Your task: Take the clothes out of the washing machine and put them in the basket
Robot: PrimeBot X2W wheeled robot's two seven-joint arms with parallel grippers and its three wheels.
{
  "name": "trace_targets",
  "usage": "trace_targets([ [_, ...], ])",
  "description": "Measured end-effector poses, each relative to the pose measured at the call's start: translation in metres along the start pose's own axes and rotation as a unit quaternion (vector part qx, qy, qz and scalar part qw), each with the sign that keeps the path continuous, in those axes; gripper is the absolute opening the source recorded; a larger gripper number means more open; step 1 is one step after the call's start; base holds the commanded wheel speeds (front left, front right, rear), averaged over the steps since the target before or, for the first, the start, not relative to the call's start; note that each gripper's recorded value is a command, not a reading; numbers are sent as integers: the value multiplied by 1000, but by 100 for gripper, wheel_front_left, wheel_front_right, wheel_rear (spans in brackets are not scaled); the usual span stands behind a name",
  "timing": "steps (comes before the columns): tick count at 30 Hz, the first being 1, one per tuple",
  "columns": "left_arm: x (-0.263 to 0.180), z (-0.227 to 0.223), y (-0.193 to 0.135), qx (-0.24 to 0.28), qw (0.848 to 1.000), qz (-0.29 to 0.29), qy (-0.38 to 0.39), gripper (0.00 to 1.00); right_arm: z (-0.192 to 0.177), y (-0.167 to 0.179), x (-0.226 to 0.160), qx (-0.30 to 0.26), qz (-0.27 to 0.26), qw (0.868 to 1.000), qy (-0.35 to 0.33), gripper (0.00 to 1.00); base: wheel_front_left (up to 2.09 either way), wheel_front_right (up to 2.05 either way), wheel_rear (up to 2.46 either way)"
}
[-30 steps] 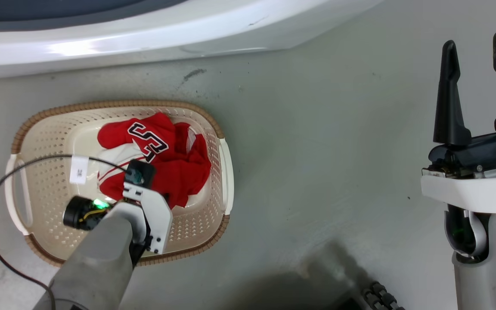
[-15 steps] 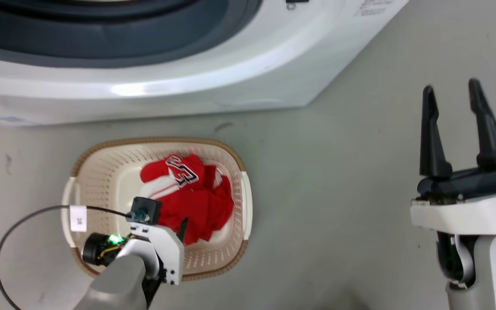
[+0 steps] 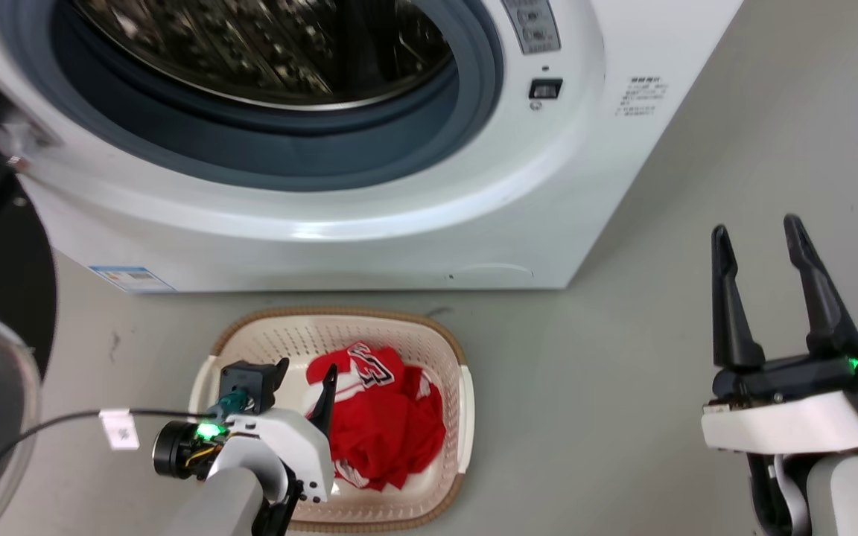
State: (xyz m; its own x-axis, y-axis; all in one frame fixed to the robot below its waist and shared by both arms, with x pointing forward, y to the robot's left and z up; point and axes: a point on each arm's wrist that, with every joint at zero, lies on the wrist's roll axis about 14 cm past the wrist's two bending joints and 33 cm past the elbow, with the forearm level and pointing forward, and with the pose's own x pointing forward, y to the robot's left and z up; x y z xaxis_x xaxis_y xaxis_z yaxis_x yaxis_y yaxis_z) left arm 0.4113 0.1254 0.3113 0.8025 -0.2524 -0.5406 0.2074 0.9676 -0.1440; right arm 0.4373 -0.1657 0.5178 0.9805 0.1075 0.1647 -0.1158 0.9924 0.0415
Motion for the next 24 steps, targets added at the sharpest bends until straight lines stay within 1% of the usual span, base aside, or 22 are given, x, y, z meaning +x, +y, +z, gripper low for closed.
trace_targets([
  [4, -20, 28, 4, -11, 998, 21, -61, 100, 10, 9, -9, 2, 10, 1000, -7, 100, 0, 0, 0],
  [6, -32, 44, 7, -20, 995, 34, -95, 100, 14, 11, -15, 3, 13, 1000, -10, 100, 0, 0, 0],
  [9, -49, 67, 10, -18, 988, 49, -145, 100, 23, 14, -20, 3, 15, 1000, -18, 100, 0, 0, 0],
  [13, -74, 96, 16, -12, 975, 78, -207, 100, 32, 18, -26, 3, 19, 999, -28, 100, 0, 0, 0],
  [17, -99, 124, 19, -11, 959, 97, -266, 100, 41, 19, -34, 2, 20, 999, -37, 100, 0, 0, 0],
  [22, -127, 142, 21, 3, 942, 117, -314, 100, 48, 17, -44, 1, 15, 999, -44, 100, 0, 0, 0],
  [23, -138, 147, 23, 10, 936, 126, -328, 100, 50, 16, -49, 1, 13, 999, -45, 100, 0, 0, 0],
  [24, -138, 147, 23, 10, 936, 126, -328, 100, 50, 16, -49, 1, 13, 999, -45, 100, 0, 0, 0],
])
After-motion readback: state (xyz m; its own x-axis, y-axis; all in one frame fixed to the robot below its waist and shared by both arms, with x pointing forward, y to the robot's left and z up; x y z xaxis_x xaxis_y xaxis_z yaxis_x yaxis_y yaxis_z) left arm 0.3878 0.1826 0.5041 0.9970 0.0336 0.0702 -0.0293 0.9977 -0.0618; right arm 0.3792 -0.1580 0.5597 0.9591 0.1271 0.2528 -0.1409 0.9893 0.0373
